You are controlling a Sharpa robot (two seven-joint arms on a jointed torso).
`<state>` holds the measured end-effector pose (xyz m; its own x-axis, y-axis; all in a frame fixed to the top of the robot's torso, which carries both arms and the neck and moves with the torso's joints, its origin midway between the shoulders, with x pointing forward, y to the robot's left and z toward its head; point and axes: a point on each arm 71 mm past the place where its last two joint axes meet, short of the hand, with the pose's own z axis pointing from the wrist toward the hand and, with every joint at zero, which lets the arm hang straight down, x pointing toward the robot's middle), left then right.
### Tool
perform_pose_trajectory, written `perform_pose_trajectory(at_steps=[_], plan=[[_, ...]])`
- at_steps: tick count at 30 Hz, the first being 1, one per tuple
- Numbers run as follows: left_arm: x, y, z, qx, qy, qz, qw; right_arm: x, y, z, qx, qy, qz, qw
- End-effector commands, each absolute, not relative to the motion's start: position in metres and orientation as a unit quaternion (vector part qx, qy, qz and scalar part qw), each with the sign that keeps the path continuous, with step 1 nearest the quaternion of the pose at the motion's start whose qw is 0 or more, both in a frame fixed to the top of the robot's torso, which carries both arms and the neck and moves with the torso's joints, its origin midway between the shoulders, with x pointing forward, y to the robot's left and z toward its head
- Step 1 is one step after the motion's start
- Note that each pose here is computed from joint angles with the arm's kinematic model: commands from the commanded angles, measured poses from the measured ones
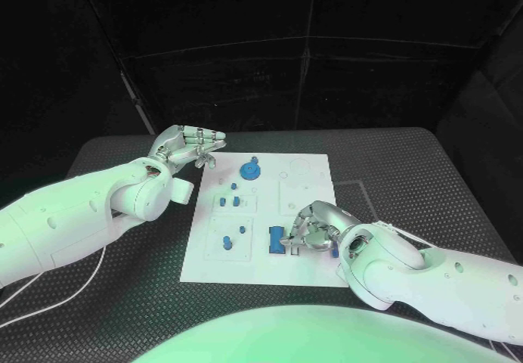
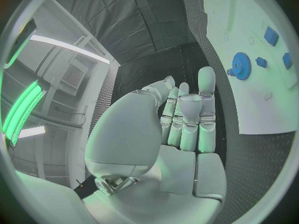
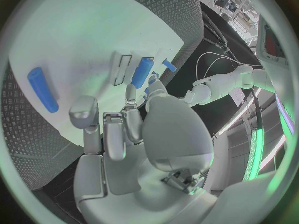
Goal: Assemble the parts on the task board
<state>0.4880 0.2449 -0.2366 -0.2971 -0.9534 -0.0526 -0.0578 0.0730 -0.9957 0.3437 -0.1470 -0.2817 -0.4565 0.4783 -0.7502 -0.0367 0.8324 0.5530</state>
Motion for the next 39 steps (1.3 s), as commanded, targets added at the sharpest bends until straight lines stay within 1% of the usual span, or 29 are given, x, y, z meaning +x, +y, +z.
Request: perform_pose_trajectory(at_steps=[1,10,14,21,26,34,39], plan=[[0.489,0.245,-0.235,-0.42,0.599,-0.539,0.417,0.344,-0.146,-0.277,0.12,0.802,0.273,0.518],[0.49,0.242,-0.236,-0.419,0.6,-0.541,0.415,0.343,-0.139,-0.279,0.099,0.81,0.281,0.506],[0.49,0.242,-0.236,-0.419,0.6,-0.541,0.415,0.344,-0.142,-0.28,0.104,0.809,0.276,0.509],[0.489,0.244,-0.236,-0.419,0.599,-0.54,0.416,0.342,-0.157,-0.273,0.128,0.793,0.274,0.529],[0.489,0.248,-0.236,-0.42,0.599,-0.538,0.419,0.339,-0.176,-0.267,0.142,0.784,0.267,0.543],[0.488,0.249,-0.236,-0.42,0.599,-0.538,0.419,0.338,-0.21,-0.266,0.141,0.784,0.23,0.559],[0.488,0.249,-0.236,-0.42,0.599,-0.538,0.419,0.341,-0.22,-0.27,0.136,0.786,0.209,0.566]])
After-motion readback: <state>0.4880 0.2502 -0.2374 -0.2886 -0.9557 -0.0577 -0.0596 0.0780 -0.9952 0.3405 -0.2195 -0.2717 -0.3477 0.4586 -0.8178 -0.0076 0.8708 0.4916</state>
